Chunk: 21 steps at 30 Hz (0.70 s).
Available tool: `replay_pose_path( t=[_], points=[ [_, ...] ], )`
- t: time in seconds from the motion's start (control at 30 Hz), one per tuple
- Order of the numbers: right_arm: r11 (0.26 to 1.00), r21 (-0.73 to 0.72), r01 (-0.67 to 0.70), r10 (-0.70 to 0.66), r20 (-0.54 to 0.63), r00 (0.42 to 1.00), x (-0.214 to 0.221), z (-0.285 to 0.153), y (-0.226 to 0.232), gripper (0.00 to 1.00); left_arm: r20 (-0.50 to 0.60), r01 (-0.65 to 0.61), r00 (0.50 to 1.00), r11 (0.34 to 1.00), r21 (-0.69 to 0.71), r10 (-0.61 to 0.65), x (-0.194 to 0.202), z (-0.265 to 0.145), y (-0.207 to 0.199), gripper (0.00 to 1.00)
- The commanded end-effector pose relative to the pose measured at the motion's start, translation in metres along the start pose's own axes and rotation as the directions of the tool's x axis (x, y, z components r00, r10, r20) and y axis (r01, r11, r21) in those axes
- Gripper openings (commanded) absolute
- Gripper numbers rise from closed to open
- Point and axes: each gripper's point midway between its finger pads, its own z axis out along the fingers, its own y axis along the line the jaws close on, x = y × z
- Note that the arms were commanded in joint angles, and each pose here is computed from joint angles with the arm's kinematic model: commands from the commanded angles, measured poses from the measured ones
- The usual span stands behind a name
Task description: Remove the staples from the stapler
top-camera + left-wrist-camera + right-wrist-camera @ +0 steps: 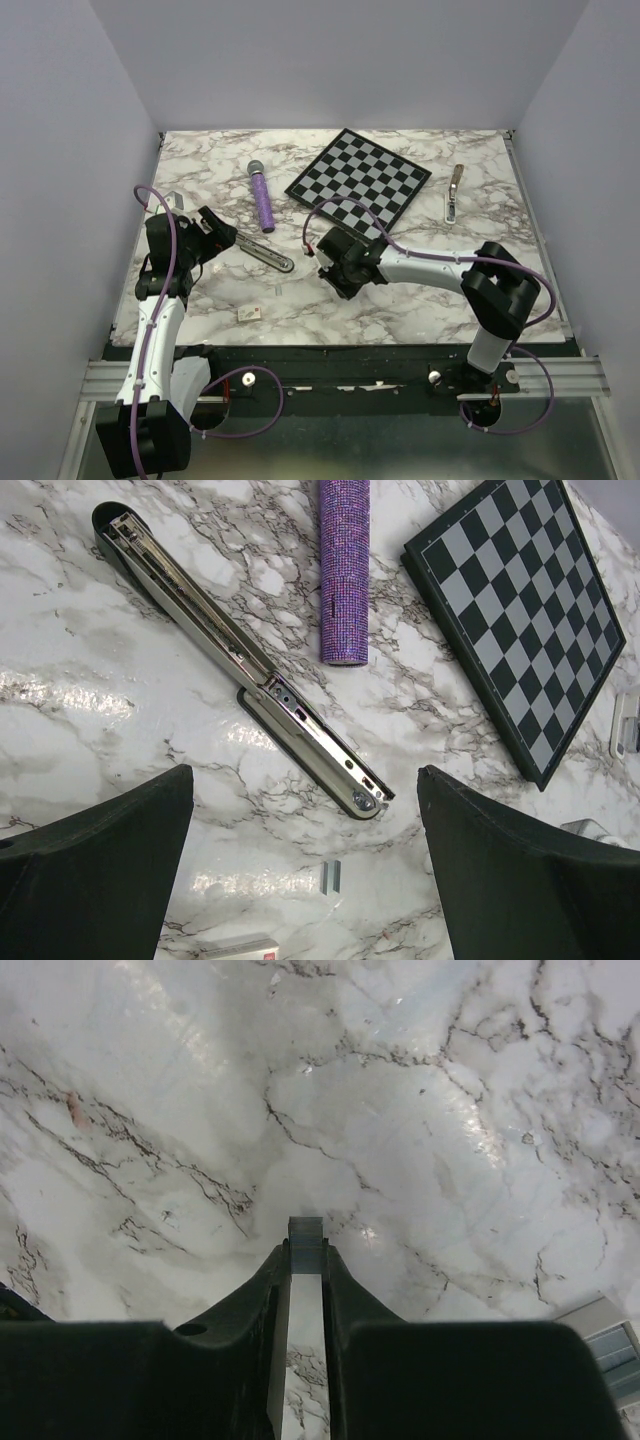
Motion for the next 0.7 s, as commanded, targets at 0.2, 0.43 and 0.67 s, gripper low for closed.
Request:
replay_pose_path(
  t=[0.2,0.43,0.67],
  points=[
    [0.929,0.192,-0.317,0.306,0.085,0.948,-0.004,-0.04,-0.077,0.22,-0.002,-0.009,1.0,1.0,-0.012,0.009,0.002,-0.001,0.003,0.99],
    [0.816,0.267,-0.512,0.494,0.136,0.859,0.018,-0.057,-0.125,0.22,-0.012,-0.008,1.0,1.0,-0.008,0.008,0.004,0.0,0.002,0.99],
    [0.737,0.318,-0.596,0.587,0.135,0.798,0.035,-0.049,-0.137,0.22,-0.011,-0.011,1.0,1.0,-0.012,0.011,0.003,0.0,0.003,0.99]
  ],
)
